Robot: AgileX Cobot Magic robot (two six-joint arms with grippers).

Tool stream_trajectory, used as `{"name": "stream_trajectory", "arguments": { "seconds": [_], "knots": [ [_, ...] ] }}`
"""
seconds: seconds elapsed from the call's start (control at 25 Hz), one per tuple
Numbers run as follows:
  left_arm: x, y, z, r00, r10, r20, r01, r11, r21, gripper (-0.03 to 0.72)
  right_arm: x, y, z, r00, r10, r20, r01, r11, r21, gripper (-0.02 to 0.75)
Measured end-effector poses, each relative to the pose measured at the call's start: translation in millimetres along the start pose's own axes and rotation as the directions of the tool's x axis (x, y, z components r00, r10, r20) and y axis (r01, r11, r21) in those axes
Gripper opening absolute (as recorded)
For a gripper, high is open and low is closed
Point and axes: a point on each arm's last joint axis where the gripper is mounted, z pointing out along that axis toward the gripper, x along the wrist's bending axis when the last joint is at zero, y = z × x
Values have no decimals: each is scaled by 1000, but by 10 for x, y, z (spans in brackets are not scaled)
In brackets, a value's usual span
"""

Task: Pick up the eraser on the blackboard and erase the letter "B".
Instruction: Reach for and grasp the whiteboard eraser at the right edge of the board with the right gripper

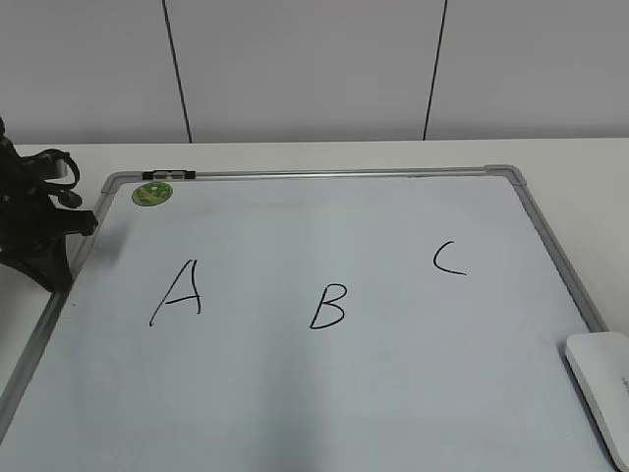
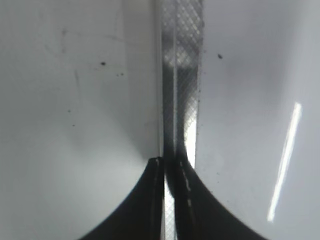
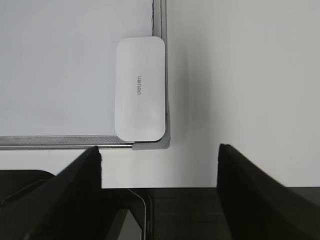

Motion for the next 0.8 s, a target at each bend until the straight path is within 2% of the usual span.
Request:
{"name": "stream_trajectory", "arguments": {
  "seconds": [0.4,0.6,0.8],
  "knots": [
    [2,0,0,1000,1,-2,-1,1000,0,22,75,255,561,998,31,-51,-15,956,293,543],
    [1,3,-4,1000,2,-2,-2,1000,-1,24,127,344,724,996,40,-78,-14,953,302,619],
    [1,3,-4,1000,2,-2,-2,1000,-1,25,178,391,977,992,75,-103,-29,918,396,642]
  ]
}}
